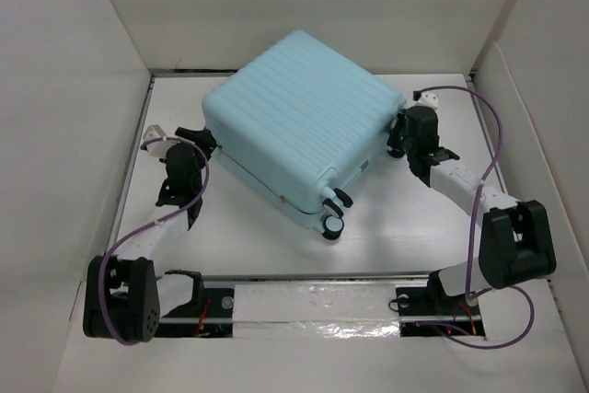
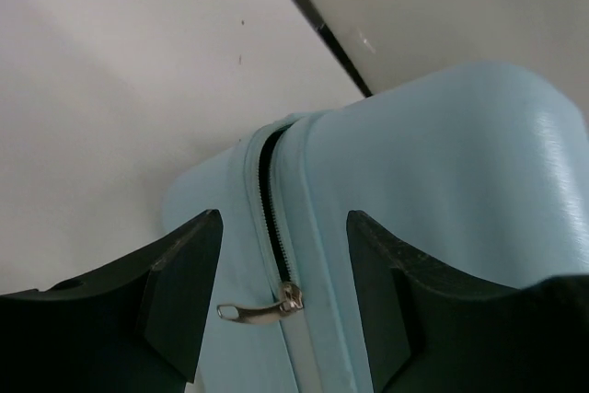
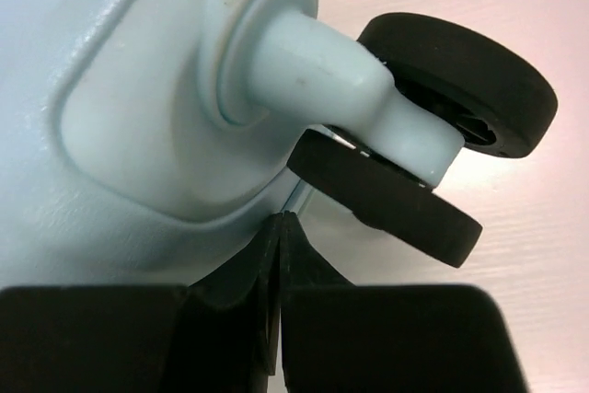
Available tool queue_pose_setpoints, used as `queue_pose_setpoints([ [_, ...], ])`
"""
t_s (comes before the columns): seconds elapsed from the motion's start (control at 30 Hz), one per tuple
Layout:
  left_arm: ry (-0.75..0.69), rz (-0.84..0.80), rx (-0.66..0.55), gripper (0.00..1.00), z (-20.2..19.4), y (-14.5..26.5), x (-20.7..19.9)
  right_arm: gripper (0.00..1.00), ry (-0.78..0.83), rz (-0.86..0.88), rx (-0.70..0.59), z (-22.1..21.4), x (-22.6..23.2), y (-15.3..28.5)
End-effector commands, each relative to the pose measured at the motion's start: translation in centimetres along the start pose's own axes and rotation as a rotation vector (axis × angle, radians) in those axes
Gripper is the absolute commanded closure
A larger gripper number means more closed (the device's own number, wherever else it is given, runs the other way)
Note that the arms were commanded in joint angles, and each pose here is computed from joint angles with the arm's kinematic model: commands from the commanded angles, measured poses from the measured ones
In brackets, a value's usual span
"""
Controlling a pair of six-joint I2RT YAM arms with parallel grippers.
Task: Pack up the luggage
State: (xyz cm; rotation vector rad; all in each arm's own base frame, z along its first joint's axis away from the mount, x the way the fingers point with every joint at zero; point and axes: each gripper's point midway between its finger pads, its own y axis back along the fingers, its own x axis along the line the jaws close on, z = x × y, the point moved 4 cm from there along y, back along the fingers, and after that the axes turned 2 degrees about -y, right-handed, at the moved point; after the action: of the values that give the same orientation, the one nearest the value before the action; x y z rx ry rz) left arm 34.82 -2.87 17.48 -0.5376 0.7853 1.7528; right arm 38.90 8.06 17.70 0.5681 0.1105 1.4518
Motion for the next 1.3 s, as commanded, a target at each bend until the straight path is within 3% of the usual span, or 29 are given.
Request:
queue_pose_setpoints([
  [0.0,0.071,-0.024,-0.174,0.47,3.4,1.6,-0.8,0.95,-0.061,0.190,-0.136,4.3,3.5,1.0],
  [0.13,0.189,0.000,-0.241,0.48,5.4,0.9,-0.3,0.79,-0.123,0.188,-0.164,2.7,1.4,1.9],
  [0.27,0.290,-0.131,-0.193,0.50,7.6,-1.7,-4.8,0.76,-0.153,0.188,-0.147,0.4,0.6,2.0],
  [0.33,0.268,-0.058,-0.166,0.50,7.7,-4.1,-4.2,0.77,-0.147,0.177,-0.152,0.5,0.4,2.1],
  [0.37,0.266,-0.096,-0.171,0.50,9.5,-4.9,-6.1,0.77,-0.140,0.171,-0.140,0.2,0.3,2.1],
  [0.53,0.187,-0.043,-0.017,0.50,9.7,-11.5,-4.6,0.77,-0.134,0.204,-0.151,-0.3,0.3,2.9],
  [0.57,0.155,-0.119,0.066,0.49,10.3,-12.4,-7.4,0.77,-0.143,0.208,-0.158,-0.3,0.4,2.8],
  [0.6,0.134,-0.071,0.146,0.49,8.5,-14.9,-5.6,0.77,-0.145,0.207,-0.150,-0.5,0.3,2.7],
  [0.67,0.099,-0.130,0.234,0.48,8.7,-16.6,-7.1,0.78,-0.146,0.203,-0.127,-0.9,0.3,2.4],
  [0.73,0.103,-0.085,0.333,0.48,6.5,-19.2,-4.9,0.78,-0.144,0.193,-0.123,-1.2,0.1,2.3],
  [0.77,0.077,-0.130,0.352,0.48,6.8,-19.9,-5.9,0.78,-0.141,0.186,-0.117,-1.4,0.0,2.2],
  [0.9,0.009,-0.098,0.502,0.48,2.6,-22.6,-3.7,0.78,-0.131,0.170,-0.110,-1.2,-0.3,1.8],
  [1.13,0.075,-0.197,0.606,0.48,-1.4,-22.2,-3.6,0.77,-0.113,0.157,-0.083,-0.9,0.2,1.0],
  [1.2,0.118,-0.217,0.626,0.49,-3.2,-21.3,-2.2,0.77,-0.114,0.167,-0.081,-0.5,0.7,0.4],
  [1.27,0.184,-0.251,0.593,0.51,-3.5,-19.2,-3.4,0.77,-0.106,0.161,-0.037,-1.3,0.8,-0.7],
])
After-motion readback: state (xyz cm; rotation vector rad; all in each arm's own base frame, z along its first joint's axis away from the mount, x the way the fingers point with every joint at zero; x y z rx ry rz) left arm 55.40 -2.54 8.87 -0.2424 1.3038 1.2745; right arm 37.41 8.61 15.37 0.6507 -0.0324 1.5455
